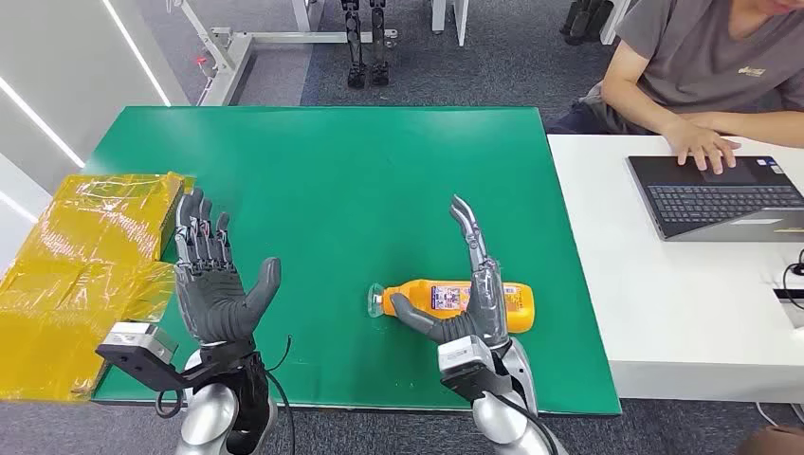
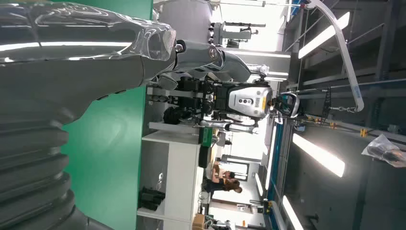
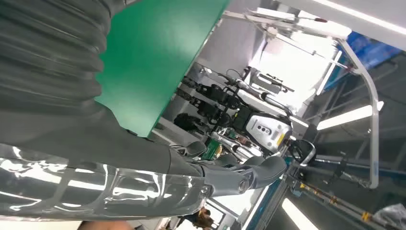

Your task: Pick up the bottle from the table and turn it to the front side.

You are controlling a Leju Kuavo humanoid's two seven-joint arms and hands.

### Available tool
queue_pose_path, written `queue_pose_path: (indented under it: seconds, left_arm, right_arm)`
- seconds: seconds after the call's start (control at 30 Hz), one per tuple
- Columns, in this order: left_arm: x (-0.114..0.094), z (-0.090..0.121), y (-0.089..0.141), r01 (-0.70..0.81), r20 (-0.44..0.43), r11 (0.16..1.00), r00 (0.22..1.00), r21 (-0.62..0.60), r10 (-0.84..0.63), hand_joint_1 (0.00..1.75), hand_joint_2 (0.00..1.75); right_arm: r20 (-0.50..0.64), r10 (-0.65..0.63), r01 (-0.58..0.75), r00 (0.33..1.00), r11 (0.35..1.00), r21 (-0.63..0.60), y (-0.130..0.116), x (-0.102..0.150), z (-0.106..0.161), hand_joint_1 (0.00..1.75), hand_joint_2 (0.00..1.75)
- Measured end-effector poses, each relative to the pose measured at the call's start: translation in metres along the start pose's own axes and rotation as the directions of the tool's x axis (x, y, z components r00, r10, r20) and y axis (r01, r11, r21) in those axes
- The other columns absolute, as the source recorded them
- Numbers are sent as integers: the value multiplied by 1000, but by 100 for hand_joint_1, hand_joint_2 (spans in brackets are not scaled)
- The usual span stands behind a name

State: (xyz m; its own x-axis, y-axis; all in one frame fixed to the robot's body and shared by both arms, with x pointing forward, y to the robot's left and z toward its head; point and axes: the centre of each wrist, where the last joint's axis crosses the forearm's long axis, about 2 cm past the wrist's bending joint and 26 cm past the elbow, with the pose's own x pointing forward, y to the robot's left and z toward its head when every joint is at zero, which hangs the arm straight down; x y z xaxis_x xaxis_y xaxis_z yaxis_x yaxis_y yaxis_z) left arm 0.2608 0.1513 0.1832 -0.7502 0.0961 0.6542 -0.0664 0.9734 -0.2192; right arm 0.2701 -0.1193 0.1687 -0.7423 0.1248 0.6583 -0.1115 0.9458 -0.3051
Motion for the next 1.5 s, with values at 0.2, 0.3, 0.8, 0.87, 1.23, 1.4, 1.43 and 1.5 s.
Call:
queue_pose_path:
  seconds: [0.2, 0.3, 0.8, 0.87, 1.23, 1.4, 1.43, 1.5]
  left_arm:
    - [0, 0, 0, -7, 3, 1000, 1000, -21, 7, 0, 175]
    - [0, 0, 1, -9, 3, 1000, 1000, -28, 9, 0, 175]
    - [-1, 0, 2, -32, 3, 998, 999, -60, 32, 0, 175]
    - [-1, -1, 2, -34, 2, 998, 999, -60, 34, 0, 175]
    - [-8, -9, -2, -61, -3, 996, 998, -66, 61, 0, 175]
    - [-9, -11, -5, -79, -10, 994, 997, -71, 79, 0, 175]
    - [-10, -11, -6, -84, -11, 994, 996, -72, 84, 0, 175]
    - [-10, -13, -8, -93, -11, 993, 996, -75, 92, 0, 175]
  right_arm:
    - [-111, 68, -37, 992, 964, 264, -27, -15, -4, 0, 175]
    - [-125, 138, -92, 982, 943, 318, -46, -24, -5, 0, 175]
    - [-247, 303, -97, 920, 790, 605, -113, -68, 0, 0, 175]
    - [-259, 325, -94, 910, 768, 634, -117, -72, 0, 0, 175]
    - [-331, 491, -73, 806, 636, 768, -150, -107, -16, 0, 175]
    - [-346, 546, -72, 763, 604, 794, -155, -115, -18, 0, 175]
    - [-349, 561, -73, 751, 594, 801, -156, -118, -18, 0, 175]
    - [-351, 589, -72, 728, 576, 815, -159, -122, -20, 0, 175]
